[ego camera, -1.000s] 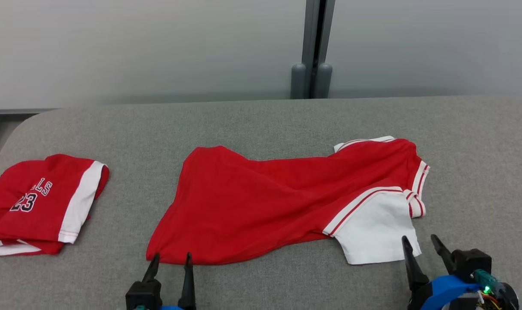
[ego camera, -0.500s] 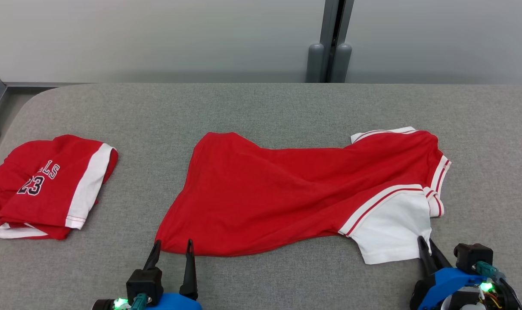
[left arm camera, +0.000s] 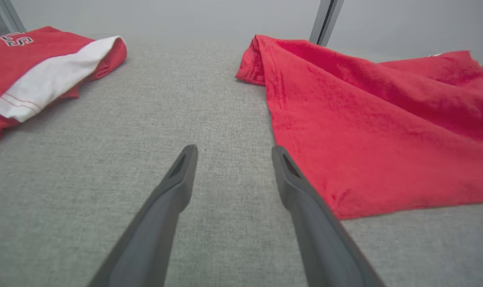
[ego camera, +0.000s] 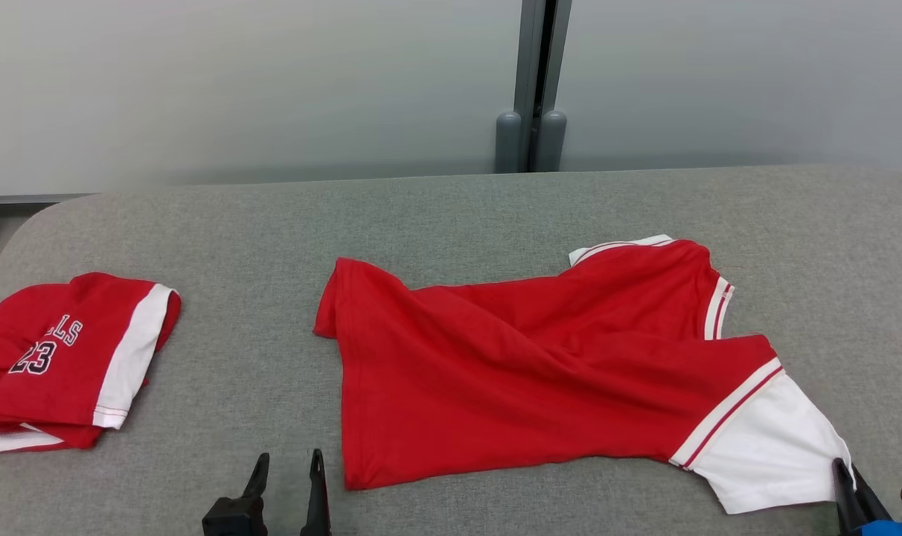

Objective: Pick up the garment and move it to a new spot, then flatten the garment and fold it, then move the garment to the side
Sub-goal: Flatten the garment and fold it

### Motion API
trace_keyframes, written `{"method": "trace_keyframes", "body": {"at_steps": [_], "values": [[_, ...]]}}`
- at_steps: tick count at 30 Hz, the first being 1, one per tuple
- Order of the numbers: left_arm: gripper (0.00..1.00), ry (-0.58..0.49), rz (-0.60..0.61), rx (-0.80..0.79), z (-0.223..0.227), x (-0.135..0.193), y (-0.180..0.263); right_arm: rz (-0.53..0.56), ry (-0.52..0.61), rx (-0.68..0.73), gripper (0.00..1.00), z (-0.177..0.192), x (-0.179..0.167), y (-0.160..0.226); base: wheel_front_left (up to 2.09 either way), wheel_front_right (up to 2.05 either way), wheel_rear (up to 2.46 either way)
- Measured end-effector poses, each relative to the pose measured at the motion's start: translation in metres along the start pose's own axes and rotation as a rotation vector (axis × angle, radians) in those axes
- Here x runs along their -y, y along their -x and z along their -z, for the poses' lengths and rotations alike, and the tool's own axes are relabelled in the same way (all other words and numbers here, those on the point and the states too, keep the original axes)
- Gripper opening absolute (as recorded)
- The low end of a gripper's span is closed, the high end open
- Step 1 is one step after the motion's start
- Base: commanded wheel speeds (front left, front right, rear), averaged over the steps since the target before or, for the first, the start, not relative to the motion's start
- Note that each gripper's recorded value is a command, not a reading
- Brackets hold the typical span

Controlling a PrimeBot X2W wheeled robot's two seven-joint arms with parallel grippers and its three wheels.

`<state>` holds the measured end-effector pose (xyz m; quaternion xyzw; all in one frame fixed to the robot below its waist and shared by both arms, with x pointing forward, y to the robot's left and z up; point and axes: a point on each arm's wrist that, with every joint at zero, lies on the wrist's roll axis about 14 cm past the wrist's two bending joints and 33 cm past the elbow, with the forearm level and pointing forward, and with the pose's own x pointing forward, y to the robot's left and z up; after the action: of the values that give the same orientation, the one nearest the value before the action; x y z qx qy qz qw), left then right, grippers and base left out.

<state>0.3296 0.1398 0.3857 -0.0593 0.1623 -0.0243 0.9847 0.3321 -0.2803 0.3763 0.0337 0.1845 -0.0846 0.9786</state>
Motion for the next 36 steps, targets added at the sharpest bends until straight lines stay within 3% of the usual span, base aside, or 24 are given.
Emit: {"method": "trace_keyframes", "body": {"at_steps": [9, 21, 22, 24, 25, 30, 36], "values": [[1.00, 0.076, 0.167, -0.069, 0.018, 0.041, 0.002, 0.001, -0.006, 0.009, 0.00, 0.000, 0.000, 0.003, 0.00, 0.00, 0.00], [1.00, 0.090, 0.251, -0.169, 0.042, 0.065, -0.004, -0.011, -0.005, 0.033, 0.00, -0.010, -0.004, -0.005, 0.00, 0.00, 0.00], [0.93, 0.090, 0.257, -0.174, 0.043, 0.066, -0.005, -0.011, -0.003, 0.039, 0.00, -0.013, -0.003, -0.005, 0.00, 0.00, 0.00], [0.04, 0.090, 0.262, -0.177, 0.043, 0.067, -0.006, -0.014, -0.008, 0.053, 0.00, -0.017, -0.004, -0.006, 0.00, 0.00, 0.00], [0.00, 0.094, 0.266, -0.174, 0.042, 0.068, -0.007, -0.017, -0.013, 0.060, 0.00, -0.019, -0.006, -0.006, 0.00, 0.00, 0.00], [0.00, 0.084, 0.244, -0.099, 0.020, 0.065, -0.010, -0.044, -0.083, 0.132, 0.00, -0.039, -0.022, -0.006, 0.00, 0.00, 0.00], [0.00, 0.077, 0.201, 0.092, -0.036, 0.050, -0.011, -0.109, -0.232, 0.321, 0.00, -0.099, -0.045, 0.000, 0.00, 0.00, 0.00]]}}
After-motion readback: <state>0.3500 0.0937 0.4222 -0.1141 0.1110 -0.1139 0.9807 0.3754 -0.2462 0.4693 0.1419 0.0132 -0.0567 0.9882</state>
